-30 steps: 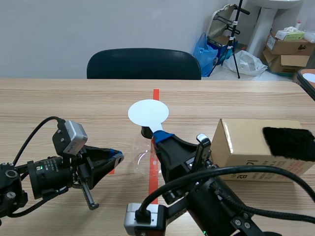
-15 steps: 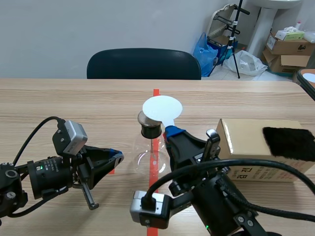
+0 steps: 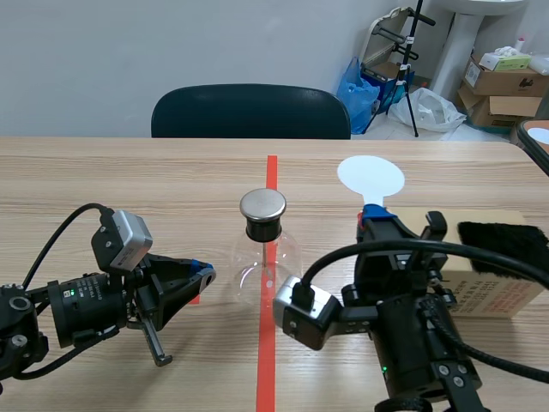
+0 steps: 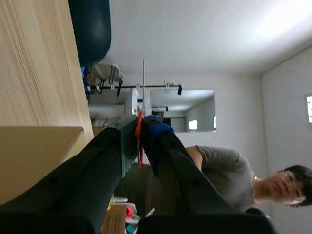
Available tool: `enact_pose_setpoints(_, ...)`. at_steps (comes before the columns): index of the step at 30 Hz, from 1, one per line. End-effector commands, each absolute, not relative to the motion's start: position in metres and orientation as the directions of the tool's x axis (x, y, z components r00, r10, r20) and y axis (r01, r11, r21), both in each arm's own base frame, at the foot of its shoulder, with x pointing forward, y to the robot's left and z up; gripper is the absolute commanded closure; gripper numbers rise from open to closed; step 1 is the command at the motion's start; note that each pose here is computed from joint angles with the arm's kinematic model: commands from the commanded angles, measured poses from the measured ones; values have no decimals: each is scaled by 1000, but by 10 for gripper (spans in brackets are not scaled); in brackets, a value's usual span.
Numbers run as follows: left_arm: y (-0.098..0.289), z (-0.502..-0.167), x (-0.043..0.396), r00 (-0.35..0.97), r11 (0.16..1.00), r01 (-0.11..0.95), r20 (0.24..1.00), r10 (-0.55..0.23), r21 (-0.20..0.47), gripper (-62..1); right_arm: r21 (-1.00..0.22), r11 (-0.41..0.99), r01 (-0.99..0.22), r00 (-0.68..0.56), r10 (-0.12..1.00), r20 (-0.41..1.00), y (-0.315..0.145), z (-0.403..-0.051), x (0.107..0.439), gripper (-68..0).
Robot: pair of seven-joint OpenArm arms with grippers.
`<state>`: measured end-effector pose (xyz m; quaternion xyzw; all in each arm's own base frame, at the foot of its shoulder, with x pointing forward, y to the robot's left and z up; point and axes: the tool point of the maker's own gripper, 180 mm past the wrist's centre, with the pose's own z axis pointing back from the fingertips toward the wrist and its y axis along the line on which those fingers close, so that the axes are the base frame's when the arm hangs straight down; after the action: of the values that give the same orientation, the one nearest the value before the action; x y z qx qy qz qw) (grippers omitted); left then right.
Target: Do the electroscope experiment
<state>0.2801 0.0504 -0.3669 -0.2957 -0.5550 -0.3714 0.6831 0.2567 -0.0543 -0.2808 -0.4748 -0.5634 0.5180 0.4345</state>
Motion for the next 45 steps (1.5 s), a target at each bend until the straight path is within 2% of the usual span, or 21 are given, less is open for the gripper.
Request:
enact_pose_setpoints(1, 46, -356, 283, 82, 546, 838, 986, -147, 11, -32, -993, 13, 117, -137, 991, -4, -63, -272, 262, -17)
enact_pose_setpoints(11, 46, -356, 283, 82, 546, 838, 986, -147, 11, -32, -993, 13, 117, 3, 1000, 13, -88, -272, 264, -17)
enact_pose_setpoints(25, 46, -356, 283, 82, 546, 838, 986, -147, 12, -32, -993, 13, 117, 13, 1000, 14, -90, -272, 264, -17)
enact_pose_setpoints(30, 46, -356, 283, 82, 546, 838, 986, -147, 12, -32, -993, 13, 118, -54, 999, 7, -78, -272, 264, -17)
enact_pose_setpoints(45, 46, -356, 283, 82, 546, 838, 986, -147, 12, -32, -996, -3, 87, -359, 933, -34, -22, -275, 254, -17)
